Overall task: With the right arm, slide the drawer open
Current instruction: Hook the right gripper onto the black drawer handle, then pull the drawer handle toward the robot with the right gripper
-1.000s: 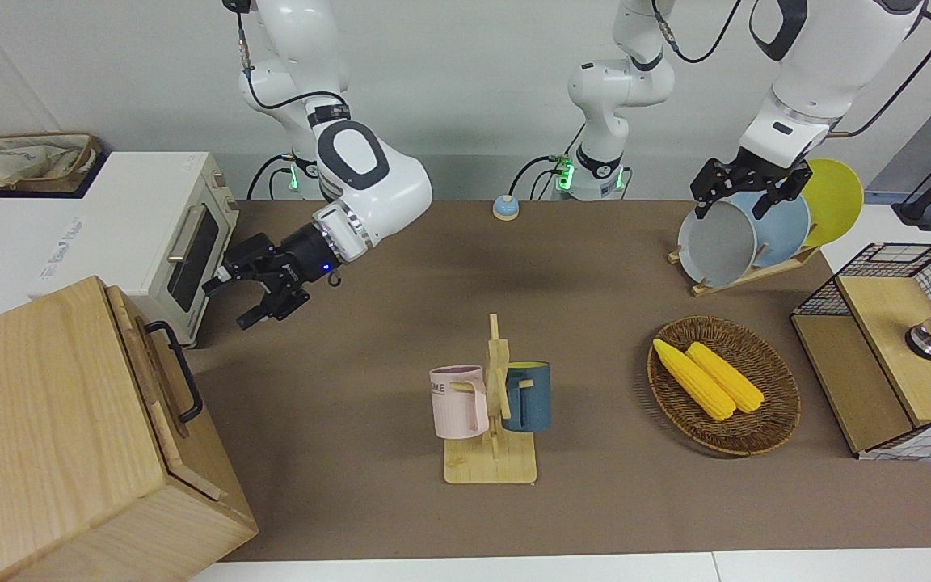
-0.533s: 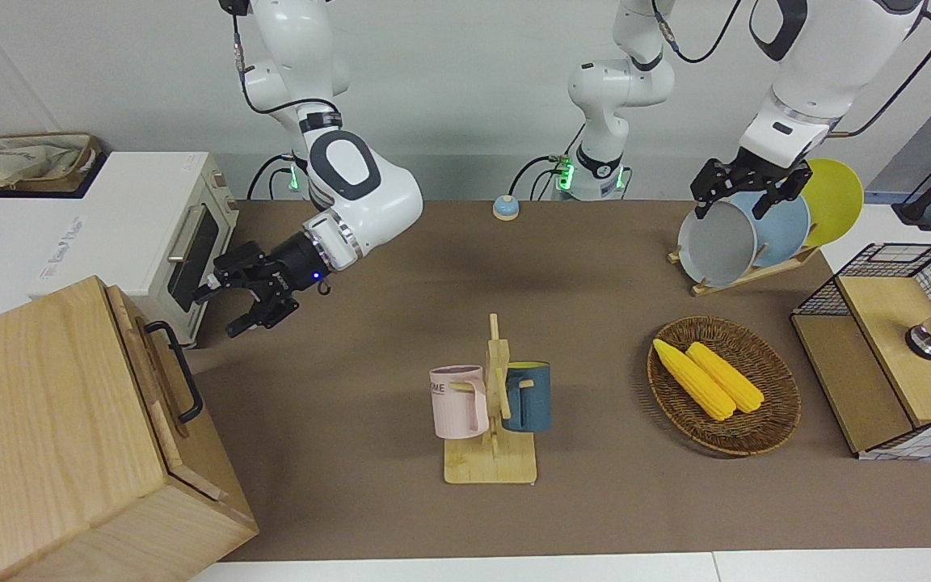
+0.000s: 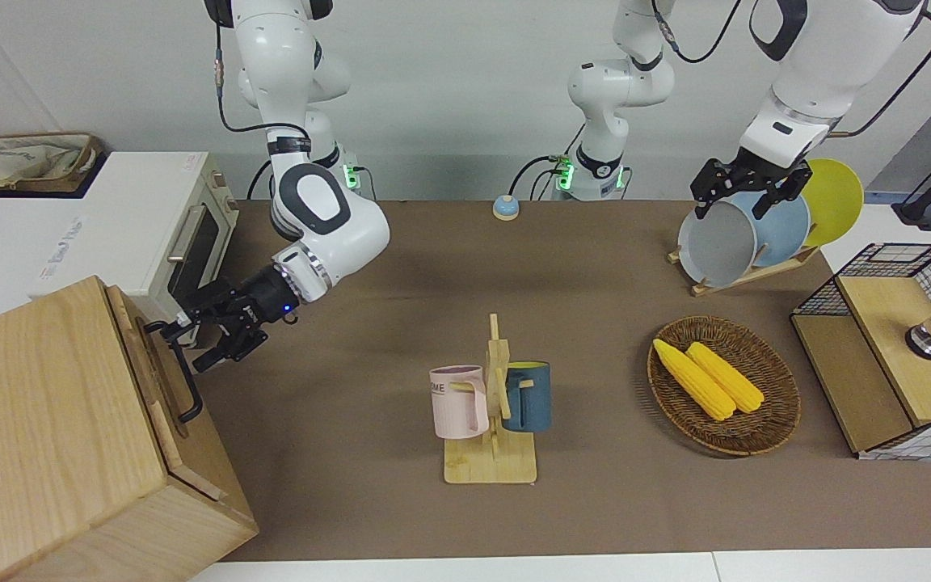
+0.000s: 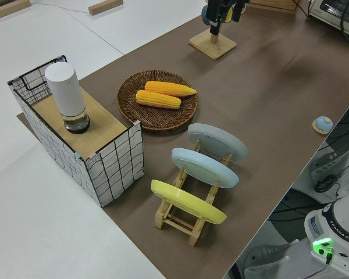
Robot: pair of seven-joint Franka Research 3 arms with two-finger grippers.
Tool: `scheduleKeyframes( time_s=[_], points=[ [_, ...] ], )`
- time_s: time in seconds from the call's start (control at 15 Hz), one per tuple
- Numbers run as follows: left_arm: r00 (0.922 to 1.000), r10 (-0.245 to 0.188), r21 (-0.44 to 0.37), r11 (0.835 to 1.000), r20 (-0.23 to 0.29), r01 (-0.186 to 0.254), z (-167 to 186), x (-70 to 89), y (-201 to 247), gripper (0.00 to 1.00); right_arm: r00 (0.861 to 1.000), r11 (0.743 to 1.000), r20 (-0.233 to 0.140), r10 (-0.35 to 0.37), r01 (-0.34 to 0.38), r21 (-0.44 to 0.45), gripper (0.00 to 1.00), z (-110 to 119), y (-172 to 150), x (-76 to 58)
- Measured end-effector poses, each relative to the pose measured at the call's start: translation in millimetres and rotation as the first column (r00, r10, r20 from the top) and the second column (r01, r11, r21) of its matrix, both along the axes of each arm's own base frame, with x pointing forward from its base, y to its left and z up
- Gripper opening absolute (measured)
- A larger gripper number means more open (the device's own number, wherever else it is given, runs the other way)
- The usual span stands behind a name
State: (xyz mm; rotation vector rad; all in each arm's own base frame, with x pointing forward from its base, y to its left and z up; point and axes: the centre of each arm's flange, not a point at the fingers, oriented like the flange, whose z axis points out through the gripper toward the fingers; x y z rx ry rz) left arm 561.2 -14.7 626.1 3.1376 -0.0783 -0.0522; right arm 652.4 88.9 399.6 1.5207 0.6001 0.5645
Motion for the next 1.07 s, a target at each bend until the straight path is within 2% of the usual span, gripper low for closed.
scheduleKeyframes(
  time_s=[0.13, 0.33, 0.53, 0.6, 1.07],
  points=[
    [1.0000, 0.000, 0.000, 1.000, 0.000, 0.000, 0.0, 0.0, 0.0, 1.00, 1.000, 1.000, -0.002, 0.003, -0.003, -0.003, 0.81, -1.8, 0.4, 0.7],
    [1.0000, 0.000, 0.000, 1.000, 0.000, 0.000, 0.0, 0.0, 0.0, 1.00, 1.000, 1.000, -0.005, 0.006, -0.006, -0.008, 0.48, -4.8, 1.0, 1.7],
    [1.0000, 0.000, 0.000, 1.000, 0.000, 0.000, 0.0, 0.0, 0.0, 1.00, 1.000, 1.000, -0.005, 0.011, -0.011, -0.008, 0.22, -5.0, 2.9, 1.7],
    [1.0000, 0.000, 0.000, 1.000, 0.000, 0.000, 0.0, 0.0, 0.0, 1.00, 1.000, 1.000, 0.007, 0.010, -0.010, 0.003, 0.17, -5.4, 3.1, 1.7],
    [1.0000, 0.000, 0.000, 1.000, 0.000, 0.000, 0.0, 0.0, 0.0, 1.00, 1.000, 1.000, 0.009, 0.013, -0.013, 0.005, 0.17, -5.4, 6.9, 1.0]
  ],
)
